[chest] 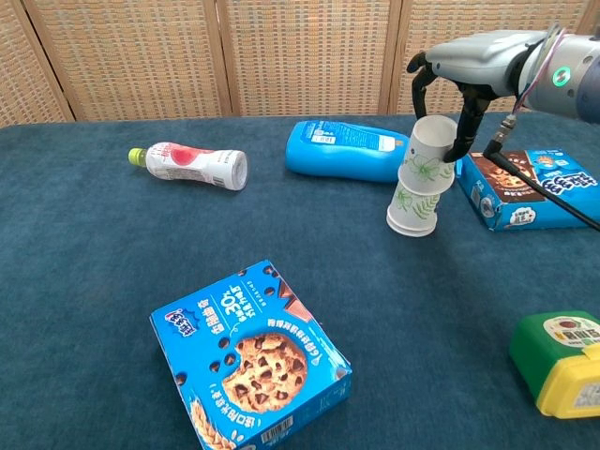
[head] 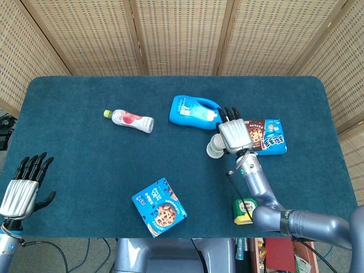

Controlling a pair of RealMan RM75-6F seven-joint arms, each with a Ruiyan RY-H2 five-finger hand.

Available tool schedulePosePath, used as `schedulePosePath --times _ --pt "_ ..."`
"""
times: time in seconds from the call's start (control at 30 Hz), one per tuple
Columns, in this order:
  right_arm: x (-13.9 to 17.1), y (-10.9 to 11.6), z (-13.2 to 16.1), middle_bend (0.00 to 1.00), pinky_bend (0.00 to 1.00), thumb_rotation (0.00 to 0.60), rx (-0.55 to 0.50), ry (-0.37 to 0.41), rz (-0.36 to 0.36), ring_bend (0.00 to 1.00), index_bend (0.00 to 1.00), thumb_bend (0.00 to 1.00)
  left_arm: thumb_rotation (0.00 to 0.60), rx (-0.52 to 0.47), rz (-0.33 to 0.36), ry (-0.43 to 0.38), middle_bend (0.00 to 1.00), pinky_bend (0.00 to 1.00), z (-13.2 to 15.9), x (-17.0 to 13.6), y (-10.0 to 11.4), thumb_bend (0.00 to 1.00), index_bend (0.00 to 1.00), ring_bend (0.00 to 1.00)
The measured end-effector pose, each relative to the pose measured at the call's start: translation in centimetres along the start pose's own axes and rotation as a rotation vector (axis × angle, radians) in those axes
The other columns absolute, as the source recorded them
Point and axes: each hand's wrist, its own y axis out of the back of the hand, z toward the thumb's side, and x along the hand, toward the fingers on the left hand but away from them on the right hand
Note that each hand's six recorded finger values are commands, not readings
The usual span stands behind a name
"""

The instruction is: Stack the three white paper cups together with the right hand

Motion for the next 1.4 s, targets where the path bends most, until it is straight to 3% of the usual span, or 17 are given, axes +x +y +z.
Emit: schedulePosePath --times 0.13,0.27,0.4,0.8,0.97,1.1,1.2,1.4 --pt "-0.2 -0.1 -0.1 0.11 0.12 0.6 -0.003 -0.003 0.003 0.0 0.46 0.13 0.6 0.0 -0.004 -0.001 0.0 0.0 0.0 0.0 -0.1 0.29 0.0 0.0" --pt "-0.3 -0.6 -0.3 0.05 0.12 0.6 -0.015 -0.01 0.027 0.0 0.31 0.13 0.6 -0.001 -0.002 -0.004 0.0 0.0 0.1 0.0 0.0 0.29 0.0 0.0" --pt "-0.3 -1.0 -0.7 0.01 0.12 0.6 -0.009 -0.021 0.047 0.0 0.22 0.13 0.6 0.0 -0.003 -0.003 0.0 0.0 0.1 0.0 -0.1 0.29 0.0 0.0" --pt "1.2 -0.3 -1.6 0.0 0.11 0.6 -0.012 -0.025 0.035 0.0 0.18 0.12 0.6 -0.005 0.0 0.005 0.0 0.0 -0.1 0.0 0.0 0.29 0.0 0.0" --pt "4.3 0.0 -3.2 0.0 0.05 0.6 -0.011 -0.011 -0.008 0.0 0.17 0.12 0.6 -0.011 -0.001 0.011 0.0 0.0 -0.3 0.1 -0.1 0.29 0.0 0.0" --pt "7.7 -0.9 -5.0 0.0 0.0 0.6 -0.012 -0.003 -0.026 0.0 0.1 0.11 0.6 -0.016 0.003 0.012 0.0 0.0 -0.2 0.1 -0.1 0.29 0.0 0.0" --pt "10.8 -2.4 -6.4 0.0 0.0 0.6 -0.011 0.003 -0.019 0.0 0.01 0.08 0.6 -0.016 0.007 0.013 0.0 0.0 -0.2 0.1 -0.1 0.29 0.0 0.0" --pt "17.1 -6.0 -8.9 0.0 0.0 0.6 -0.045 -0.022 0.017 0.0 0.0 0.06 0.6 -0.008 0.009 0.016 0.0 0.0 -0.1 0.1 -0.4 0.29 0.0 0.0"
